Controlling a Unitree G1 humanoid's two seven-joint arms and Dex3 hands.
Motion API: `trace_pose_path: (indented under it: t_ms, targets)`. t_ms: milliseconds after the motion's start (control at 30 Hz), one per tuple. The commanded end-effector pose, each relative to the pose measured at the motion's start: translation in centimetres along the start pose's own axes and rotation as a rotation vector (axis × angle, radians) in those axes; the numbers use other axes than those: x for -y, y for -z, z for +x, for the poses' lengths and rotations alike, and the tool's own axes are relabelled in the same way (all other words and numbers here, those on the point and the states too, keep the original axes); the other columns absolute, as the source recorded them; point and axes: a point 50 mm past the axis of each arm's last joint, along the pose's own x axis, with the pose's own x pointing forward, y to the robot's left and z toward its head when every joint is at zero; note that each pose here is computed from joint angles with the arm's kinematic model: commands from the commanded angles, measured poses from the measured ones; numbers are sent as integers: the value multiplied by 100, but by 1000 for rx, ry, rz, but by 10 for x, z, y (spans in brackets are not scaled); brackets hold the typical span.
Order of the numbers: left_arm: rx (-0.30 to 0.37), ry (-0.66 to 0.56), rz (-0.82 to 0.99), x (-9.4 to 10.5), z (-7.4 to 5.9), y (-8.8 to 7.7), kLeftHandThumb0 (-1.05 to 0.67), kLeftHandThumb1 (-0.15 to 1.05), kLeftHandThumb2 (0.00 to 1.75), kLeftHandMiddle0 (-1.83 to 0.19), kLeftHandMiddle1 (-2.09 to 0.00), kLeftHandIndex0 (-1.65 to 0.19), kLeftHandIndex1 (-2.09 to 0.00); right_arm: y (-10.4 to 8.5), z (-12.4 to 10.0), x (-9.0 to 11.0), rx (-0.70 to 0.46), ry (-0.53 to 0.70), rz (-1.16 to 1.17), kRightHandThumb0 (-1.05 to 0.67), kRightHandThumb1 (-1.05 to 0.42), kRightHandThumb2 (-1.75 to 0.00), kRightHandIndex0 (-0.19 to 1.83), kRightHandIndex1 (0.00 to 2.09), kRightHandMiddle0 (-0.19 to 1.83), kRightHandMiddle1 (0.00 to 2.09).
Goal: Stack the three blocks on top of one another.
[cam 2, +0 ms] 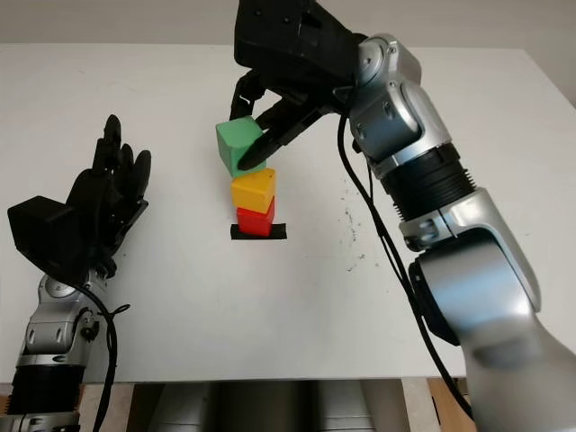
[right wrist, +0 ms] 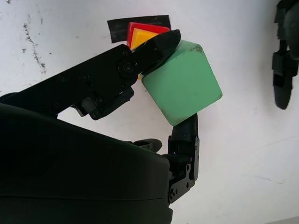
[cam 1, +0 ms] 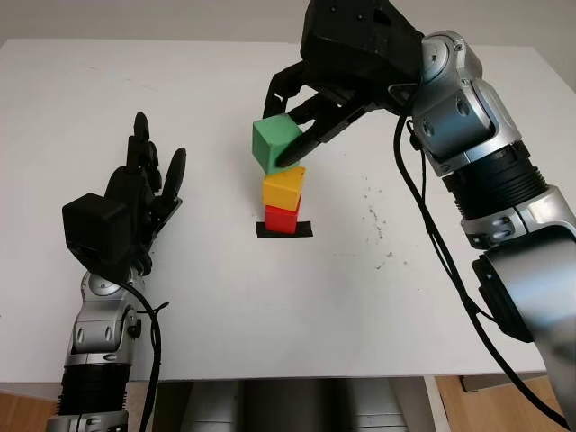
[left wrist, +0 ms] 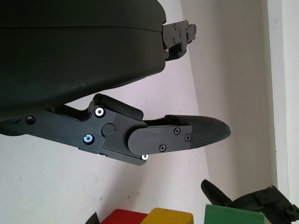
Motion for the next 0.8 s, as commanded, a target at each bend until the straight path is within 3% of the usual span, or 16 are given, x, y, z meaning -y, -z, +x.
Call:
trace_pose_path:
  t_ms: [0, 767]
  targets:
    - [8, -8, 7, -3, -1, -1, -69, 105, 46, 18, -5, 17, -6, 0, -1, 0, 4, 7, -7, -42, -100, -6, 39, 4, 29, 170]
    - [10, -1, 0, -3, 0, -3, -71, 105, 43, 19, -4, 17, -5, 9, 2, -6, -32, -17, 16, -42, -99, -5, 41, 5, 29, 168]
